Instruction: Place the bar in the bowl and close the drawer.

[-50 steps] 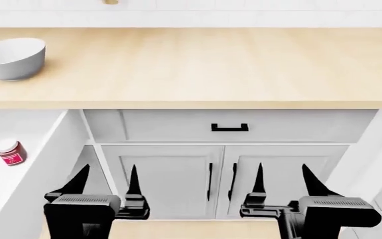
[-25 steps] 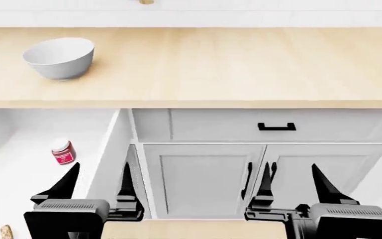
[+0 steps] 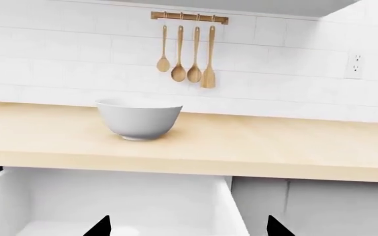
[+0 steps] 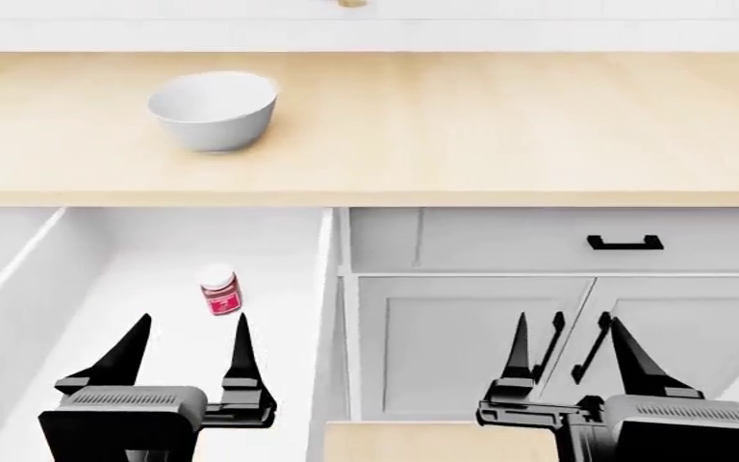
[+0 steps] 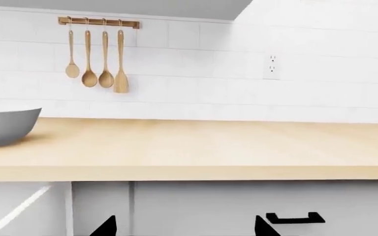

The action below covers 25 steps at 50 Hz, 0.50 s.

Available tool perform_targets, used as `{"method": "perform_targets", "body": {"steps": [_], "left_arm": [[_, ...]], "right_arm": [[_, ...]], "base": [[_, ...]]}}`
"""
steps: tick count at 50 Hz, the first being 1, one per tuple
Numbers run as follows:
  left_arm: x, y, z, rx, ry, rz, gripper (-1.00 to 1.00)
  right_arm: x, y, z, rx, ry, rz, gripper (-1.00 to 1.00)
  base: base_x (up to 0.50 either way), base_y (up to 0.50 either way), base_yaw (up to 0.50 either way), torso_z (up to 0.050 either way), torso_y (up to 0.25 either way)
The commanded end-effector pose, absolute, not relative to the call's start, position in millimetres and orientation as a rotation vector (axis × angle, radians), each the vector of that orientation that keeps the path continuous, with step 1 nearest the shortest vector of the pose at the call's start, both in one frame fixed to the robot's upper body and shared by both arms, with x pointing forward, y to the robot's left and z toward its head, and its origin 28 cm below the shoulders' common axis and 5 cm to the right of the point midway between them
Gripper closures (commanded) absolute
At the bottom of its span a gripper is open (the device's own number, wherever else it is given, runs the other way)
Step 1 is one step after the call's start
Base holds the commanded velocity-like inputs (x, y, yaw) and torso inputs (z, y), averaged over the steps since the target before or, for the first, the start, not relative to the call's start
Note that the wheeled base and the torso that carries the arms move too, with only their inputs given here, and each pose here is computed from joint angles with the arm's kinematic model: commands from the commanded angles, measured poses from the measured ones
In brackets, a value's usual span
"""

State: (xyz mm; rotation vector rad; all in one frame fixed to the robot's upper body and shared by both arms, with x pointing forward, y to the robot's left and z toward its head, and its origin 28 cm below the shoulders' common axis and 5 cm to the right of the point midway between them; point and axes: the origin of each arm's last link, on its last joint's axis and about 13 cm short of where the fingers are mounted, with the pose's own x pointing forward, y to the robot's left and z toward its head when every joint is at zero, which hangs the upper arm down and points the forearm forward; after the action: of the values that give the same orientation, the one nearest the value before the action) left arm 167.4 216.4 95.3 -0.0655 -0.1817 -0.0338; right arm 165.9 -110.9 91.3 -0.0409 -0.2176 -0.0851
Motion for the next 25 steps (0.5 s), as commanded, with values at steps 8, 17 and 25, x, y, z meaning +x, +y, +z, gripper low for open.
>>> {"method": "perform_targets", "body": {"steps": [8,17,25], "left_arm": [[168.0,216.1,95.6,-0.068,-0.177,-0.034,-1.0],[167.9,215.9,95.6,-0.066,-0.176,-0.034,-1.0],[167.7,216.0,95.4,-0.065,-0.176,-0.033,-1.0]], "right_arm": [[165.1,-112.0,92.7,-0.031,-0.222,-0.092,-1.0],[165.6,-112.5,92.3,-0.027,-0.226,-0.098,-1.0],[165.2,-112.3,92.6,-0.028,-0.225,-0.098,-1.0]], "base": [[0.0,0.5,0.0,0.0,0.0],[0.0,0.5,0.0,0.0,0.0],[0.0,0.5,0.0,0.0,0.0]]}}
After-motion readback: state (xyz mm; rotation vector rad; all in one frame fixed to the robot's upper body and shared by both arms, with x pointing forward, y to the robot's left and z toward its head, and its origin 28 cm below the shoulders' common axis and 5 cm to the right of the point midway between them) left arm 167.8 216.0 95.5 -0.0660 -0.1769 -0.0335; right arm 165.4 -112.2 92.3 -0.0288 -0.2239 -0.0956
